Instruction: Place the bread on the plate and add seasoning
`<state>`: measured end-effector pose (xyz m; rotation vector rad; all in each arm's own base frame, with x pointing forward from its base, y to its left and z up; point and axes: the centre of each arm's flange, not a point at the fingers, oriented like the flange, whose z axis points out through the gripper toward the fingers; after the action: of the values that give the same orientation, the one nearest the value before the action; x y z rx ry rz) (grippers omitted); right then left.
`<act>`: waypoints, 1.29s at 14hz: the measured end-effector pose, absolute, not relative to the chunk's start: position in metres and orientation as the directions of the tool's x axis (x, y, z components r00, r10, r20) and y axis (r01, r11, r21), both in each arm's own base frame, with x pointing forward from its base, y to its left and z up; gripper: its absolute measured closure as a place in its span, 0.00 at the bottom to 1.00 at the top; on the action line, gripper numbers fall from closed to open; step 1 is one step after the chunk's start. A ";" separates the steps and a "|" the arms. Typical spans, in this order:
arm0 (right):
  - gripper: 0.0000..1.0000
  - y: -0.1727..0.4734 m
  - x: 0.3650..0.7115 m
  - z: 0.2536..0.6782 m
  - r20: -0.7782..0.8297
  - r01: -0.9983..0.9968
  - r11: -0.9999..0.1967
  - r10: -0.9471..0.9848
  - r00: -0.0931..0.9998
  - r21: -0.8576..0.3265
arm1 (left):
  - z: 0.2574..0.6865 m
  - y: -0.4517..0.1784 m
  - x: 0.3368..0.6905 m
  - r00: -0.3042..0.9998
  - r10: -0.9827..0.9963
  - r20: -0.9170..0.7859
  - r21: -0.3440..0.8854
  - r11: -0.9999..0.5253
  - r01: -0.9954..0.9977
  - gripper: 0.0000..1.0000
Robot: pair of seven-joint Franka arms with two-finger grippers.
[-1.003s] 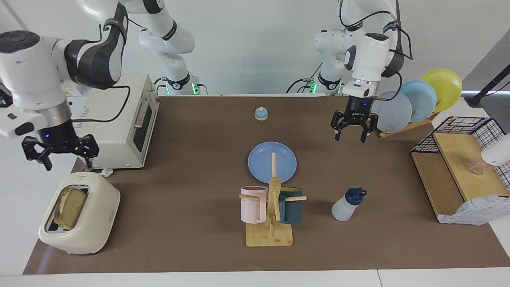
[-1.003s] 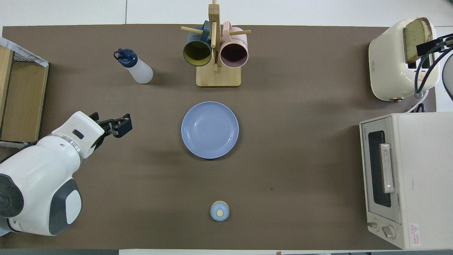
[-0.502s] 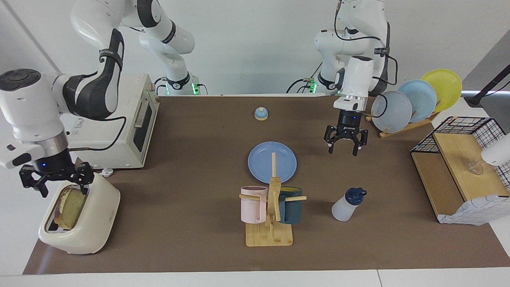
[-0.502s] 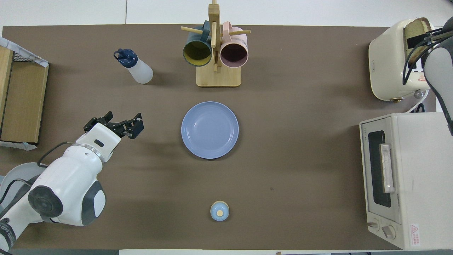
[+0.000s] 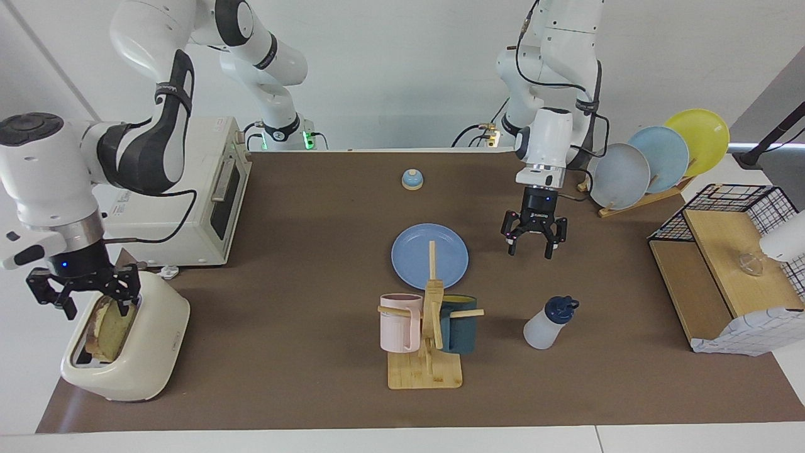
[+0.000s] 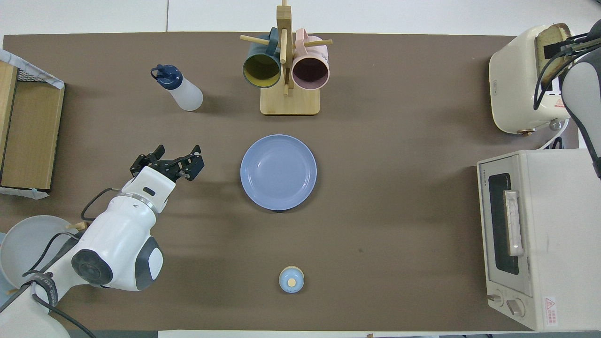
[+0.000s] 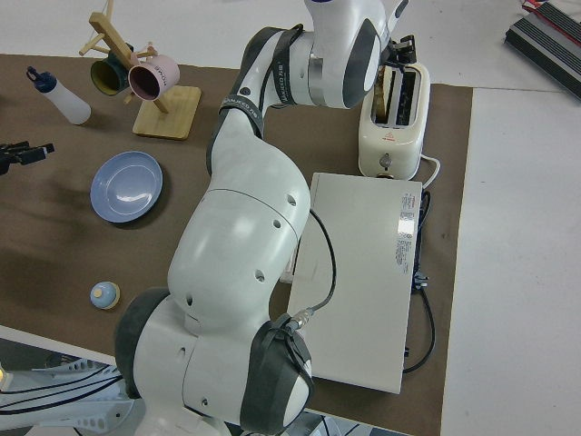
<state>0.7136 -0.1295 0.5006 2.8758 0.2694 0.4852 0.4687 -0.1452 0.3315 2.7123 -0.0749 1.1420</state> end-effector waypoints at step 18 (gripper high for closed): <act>0.93 0.002 0.670 0.632 0.202 0.422 -0.871 0.474 0.857 0.254 | 0.323 -0.155 0.547 0.667 0.098 0.738 0.193 -0.979 -0.069 0.00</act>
<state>0.6697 0.0016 0.6324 2.8315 0.6904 0.3847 0.5468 -0.1548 0.3226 2.6773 0.0236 1.2036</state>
